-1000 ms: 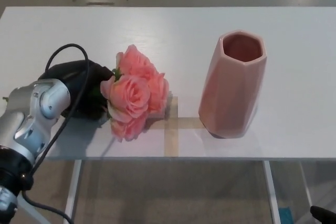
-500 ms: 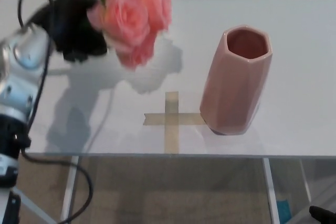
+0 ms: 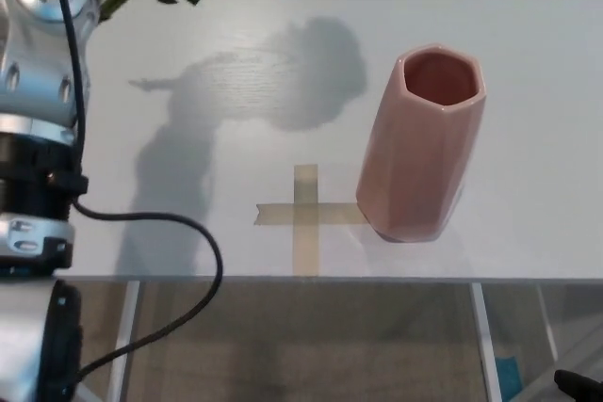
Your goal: Use the left hand to pick up the rose and then lift and insert it into the pink vase.
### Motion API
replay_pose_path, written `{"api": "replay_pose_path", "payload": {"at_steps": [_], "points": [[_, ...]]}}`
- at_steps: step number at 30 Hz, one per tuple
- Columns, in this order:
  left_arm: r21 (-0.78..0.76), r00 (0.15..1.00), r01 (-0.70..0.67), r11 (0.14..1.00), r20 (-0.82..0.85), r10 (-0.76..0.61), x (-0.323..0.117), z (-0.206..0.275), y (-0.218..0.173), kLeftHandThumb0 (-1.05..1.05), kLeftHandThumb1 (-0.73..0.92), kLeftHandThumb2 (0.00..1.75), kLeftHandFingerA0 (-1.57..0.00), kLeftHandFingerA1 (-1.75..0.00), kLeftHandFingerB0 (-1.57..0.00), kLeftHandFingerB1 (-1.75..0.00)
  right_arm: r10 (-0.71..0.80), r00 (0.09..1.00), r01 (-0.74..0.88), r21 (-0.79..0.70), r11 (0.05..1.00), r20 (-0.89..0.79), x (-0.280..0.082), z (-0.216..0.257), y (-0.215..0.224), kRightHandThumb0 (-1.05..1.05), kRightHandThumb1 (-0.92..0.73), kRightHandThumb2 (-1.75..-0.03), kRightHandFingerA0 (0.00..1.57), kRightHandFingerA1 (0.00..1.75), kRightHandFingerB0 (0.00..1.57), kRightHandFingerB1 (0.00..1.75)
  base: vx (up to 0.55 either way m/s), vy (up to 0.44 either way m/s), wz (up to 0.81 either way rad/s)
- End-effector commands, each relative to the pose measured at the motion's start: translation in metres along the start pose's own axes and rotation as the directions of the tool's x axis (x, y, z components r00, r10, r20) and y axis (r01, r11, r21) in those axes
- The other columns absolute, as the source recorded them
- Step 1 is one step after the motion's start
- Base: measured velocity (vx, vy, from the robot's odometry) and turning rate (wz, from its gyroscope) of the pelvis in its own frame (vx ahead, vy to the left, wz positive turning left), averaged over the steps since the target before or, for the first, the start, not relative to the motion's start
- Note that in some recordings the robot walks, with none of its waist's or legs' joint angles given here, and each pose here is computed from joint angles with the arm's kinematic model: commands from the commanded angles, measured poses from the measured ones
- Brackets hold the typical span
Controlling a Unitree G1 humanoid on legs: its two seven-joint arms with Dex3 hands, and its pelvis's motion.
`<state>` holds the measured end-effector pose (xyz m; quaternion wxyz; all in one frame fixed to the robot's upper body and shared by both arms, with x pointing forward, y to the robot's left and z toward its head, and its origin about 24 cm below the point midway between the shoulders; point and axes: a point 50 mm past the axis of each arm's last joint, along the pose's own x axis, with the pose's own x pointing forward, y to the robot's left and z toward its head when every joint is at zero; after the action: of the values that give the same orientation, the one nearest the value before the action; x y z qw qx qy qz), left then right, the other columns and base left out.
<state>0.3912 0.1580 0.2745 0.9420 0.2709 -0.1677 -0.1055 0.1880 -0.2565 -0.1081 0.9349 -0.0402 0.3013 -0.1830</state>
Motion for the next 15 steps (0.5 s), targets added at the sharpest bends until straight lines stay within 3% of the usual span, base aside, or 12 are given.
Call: {"api": "replay_pose_path", "payload": {"at_steps": [1, 3, 15], "points": [[-0.245, 0.999, 0.052, 0.968, -0.002, -0.054, 0.009, 0.021, -0.005, -0.23, 0.82, 0.66, -0.89, -1.48, -0.70, -1.11, -0.002, 1.000, 0.002, 0.015, 1.000, 0.001, -0.001, -0.002, -0.001, -0.21, -0.61, -0.57, 0.64, 0.52, 0.57, 0.48, 0.00, 0.000, 0.00], [-0.381, 0.997, 0.075, 0.921, 0.013, -0.076, 0.018, 0.040, -0.011, -0.21, 0.80, 0.69, -0.96, -1.40, -0.76, -1.01, 0.001, 1.000, -0.001, 0.022, 1.000, -0.003, -0.001, -0.001, 0.000, -0.21, -0.61, -0.57, 0.64, 0.52, 0.56, 0.48, 0.00, 0.000, 0.00], [-0.594, 0.981, 0.196, 0.781, 0.117, -0.157, 0.023, 0.101, -0.041, -0.20, 0.78, 0.67, -1.05, -1.41, -0.82, -0.92, -0.004, 1.000, 0.004, 0.012, 1.000, -0.014, -0.002, -0.005, -0.001, -0.21, -0.61, -0.57, 0.64, 0.52, 0.57, 0.48, 0.00, 0.000, 0.00]]}}
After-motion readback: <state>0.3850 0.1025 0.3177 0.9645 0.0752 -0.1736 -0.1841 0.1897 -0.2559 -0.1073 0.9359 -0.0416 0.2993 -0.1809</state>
